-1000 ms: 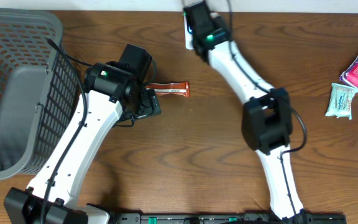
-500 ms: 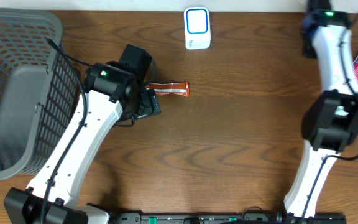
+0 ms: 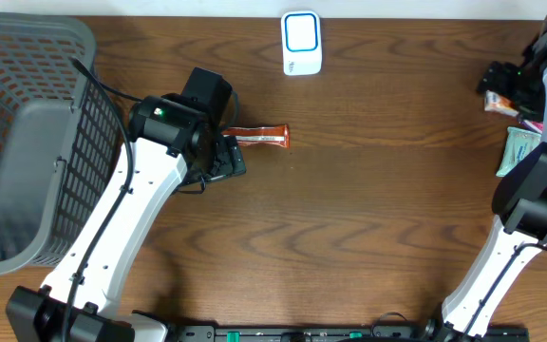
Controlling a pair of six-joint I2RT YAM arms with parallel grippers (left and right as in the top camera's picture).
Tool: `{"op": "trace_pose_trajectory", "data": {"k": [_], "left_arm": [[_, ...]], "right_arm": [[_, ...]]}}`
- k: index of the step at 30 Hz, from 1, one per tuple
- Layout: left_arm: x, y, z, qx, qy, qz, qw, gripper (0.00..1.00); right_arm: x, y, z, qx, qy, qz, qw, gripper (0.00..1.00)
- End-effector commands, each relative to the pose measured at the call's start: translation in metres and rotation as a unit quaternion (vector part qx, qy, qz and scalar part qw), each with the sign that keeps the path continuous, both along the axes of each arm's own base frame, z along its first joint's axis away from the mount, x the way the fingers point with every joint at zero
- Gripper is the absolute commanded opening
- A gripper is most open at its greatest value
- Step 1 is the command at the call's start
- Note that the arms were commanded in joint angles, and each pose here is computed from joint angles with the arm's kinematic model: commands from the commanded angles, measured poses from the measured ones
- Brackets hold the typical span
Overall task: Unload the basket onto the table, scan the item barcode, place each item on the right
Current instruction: 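Carry the orange box pack to the right edge and release, then reach the right gripper to the long orange snack bar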
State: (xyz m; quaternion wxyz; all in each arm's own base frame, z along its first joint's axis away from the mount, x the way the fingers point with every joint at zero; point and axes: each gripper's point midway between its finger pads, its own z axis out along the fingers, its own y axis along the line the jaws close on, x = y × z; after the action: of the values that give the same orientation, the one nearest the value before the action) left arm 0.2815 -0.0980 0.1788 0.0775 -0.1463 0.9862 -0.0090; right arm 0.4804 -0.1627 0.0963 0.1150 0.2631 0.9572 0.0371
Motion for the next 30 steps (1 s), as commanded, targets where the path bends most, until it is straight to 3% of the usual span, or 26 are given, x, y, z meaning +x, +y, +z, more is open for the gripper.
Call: {"op": "trace_pose_trajectory", "data": {"k": [1, 5, 13, 15, 17, 24, 30], "left_arm": [[0.000, 0.001, -0.002, 0.006, 0.003, -0.007, 1.000, 0.98], [0.000, 0.001, -0.002, 0.006, 0.004, -0.007, 1.000, 0.98], [0.000, 0.001, -0.002, 0.006, 0.004, -0.007, 1.000, 0.98], [0.000, 0.001, -0.002, 0.006, 0.004, -0.007, 1.000, 0.98], [0.000, 0.001, -0.002, 0.006, 0.004, -0.007, 1.000, 0.98], [0.000, 0.001, -0.002, 0.006, 0.004, -0.007, 1.000, 0.98], [0.000, 0.001, -0.002, 0.006, 0.004, -0.007, 1.000, 0.98]], "right_arm": [[0.018, 0.084, 0.019, 0.167, -0.063, 0.104, 0.978, 0.99], [0.011, 0.155, 0.034, 0.262, -0.063, 0.174, 0.947, 0.99], [-0.010, 0.278, 0.033, 0.273, -0.013, 0.287, 0.918, 0.99], [-0.014, 0.310, 0.031, 0.260, -0.012, 0.323, 0.910, 0.98], [-0.014, 0.340, 0.028, 0.238, -0.019, 0.348, 0.906, 0.88], [-0.007, 0.422, 0.010, 0.174, -0.047, 0.369, 0.912, 0.86], [-0.007, 0.470, -0.023, 0.120, -0.062, 0.374, 0.918, 0.77]]}}
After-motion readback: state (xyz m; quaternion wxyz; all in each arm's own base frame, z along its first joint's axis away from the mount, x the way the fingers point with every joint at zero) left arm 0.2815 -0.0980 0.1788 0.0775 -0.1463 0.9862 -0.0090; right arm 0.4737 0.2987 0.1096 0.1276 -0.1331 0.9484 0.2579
